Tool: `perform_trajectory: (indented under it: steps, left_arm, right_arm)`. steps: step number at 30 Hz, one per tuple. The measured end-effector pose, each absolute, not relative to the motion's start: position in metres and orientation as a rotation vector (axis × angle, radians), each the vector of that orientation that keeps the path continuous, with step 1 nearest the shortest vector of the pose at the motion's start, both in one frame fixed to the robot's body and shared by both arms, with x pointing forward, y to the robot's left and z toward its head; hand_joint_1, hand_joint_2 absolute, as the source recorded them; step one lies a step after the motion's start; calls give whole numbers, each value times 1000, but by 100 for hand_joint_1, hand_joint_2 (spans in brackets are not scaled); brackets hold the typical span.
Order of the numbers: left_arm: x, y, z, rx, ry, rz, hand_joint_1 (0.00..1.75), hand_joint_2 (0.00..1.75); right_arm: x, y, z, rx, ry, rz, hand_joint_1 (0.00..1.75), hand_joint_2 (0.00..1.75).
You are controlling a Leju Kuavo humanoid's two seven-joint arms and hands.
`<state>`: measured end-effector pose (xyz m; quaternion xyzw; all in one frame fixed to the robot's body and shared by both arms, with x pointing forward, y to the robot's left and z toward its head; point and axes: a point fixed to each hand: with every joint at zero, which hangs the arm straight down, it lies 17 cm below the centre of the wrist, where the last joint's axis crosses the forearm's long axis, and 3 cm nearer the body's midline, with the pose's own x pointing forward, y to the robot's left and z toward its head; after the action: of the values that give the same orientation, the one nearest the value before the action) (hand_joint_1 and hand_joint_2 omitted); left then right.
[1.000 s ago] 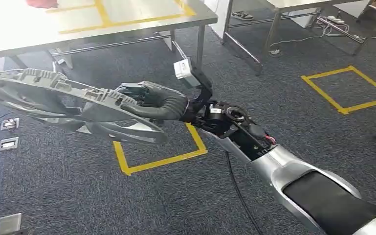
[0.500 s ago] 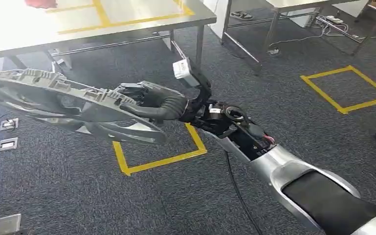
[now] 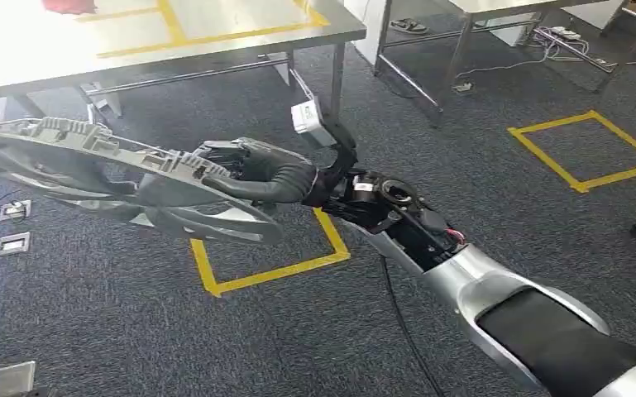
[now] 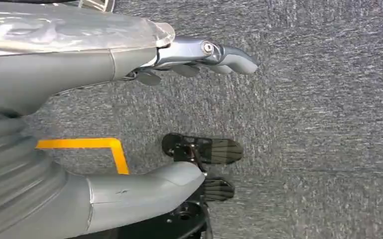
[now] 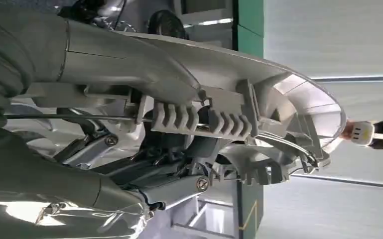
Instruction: Take the parts from the cabinet and place them on the table.
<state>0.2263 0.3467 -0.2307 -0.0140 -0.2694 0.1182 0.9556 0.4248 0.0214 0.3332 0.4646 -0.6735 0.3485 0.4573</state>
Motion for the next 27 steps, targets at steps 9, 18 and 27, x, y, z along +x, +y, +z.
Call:
perform_trajectory:
  steps: [9,18,27]
  left_arm:
    - [228,344,-230,-33,-548,236,0,175]
    - [229,346,-230,-29,-550,233,0,175]
    - [229,348,-230,-26,-550,233,0,175]
  right_arm:
    - [426,19,330,1143,-1657,841,175,175]
    - [428,18,330,1139,-1659,834,175,175]
    - [427,18,331,1141,-1660,834,175,175]
